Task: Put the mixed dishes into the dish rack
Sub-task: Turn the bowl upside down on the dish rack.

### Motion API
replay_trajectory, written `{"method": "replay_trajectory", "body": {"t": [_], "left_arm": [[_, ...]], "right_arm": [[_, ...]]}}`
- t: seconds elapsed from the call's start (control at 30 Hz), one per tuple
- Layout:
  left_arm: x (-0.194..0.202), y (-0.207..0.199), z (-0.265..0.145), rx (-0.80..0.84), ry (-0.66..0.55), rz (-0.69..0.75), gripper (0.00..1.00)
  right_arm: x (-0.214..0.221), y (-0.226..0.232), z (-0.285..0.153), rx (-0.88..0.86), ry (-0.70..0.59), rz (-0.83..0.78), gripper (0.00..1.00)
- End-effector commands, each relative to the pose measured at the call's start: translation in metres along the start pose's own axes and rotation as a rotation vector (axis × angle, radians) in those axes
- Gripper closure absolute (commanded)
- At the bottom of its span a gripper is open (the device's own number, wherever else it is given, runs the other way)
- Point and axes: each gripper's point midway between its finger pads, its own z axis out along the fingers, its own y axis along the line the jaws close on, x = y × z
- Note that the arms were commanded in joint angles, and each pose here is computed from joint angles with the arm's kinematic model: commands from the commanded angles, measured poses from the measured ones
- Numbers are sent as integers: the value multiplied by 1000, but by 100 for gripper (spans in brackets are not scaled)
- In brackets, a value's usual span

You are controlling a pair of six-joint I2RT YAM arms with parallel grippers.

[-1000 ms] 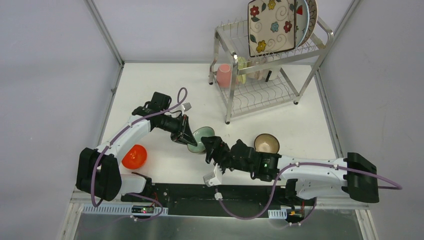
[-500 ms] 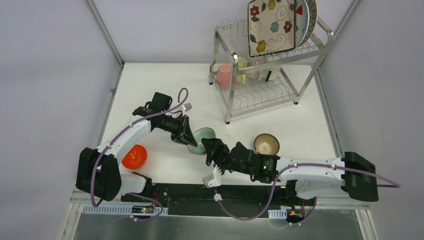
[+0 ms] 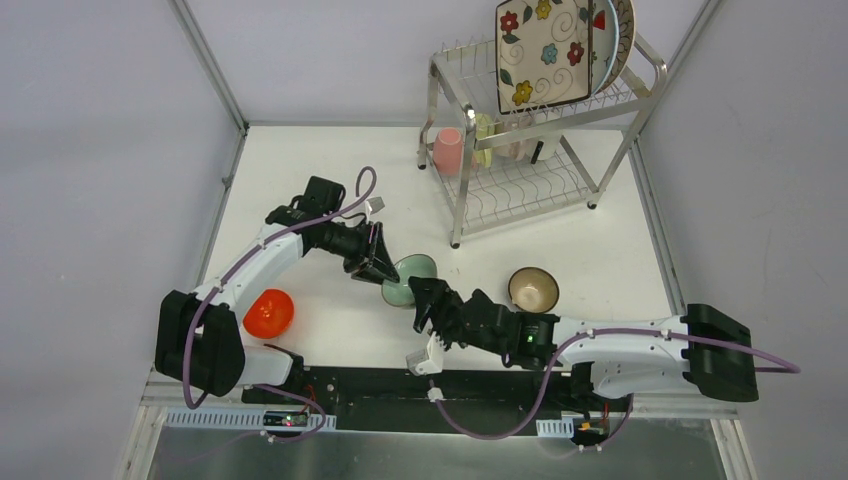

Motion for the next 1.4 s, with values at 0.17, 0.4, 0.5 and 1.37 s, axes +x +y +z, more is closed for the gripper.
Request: {"method": "replay_trajectory", "body": {"t": [0.17,0.4,0.5,1.37], "left_arm": [[-20,-25,-11,5,-90,103,54],[-34,-23,-23,-87,-208,187,24],[-40,-19,-32,-146,-276,225,1],[-49,17,-63,-403,-437,383,1]], "right_arm": [[16,-1,-2,52,100,56,67],[26,3,-8,72,154,115,67],[32,4,-14,85,177,147,67],[168,25,-98,161,606,301,73]]}}
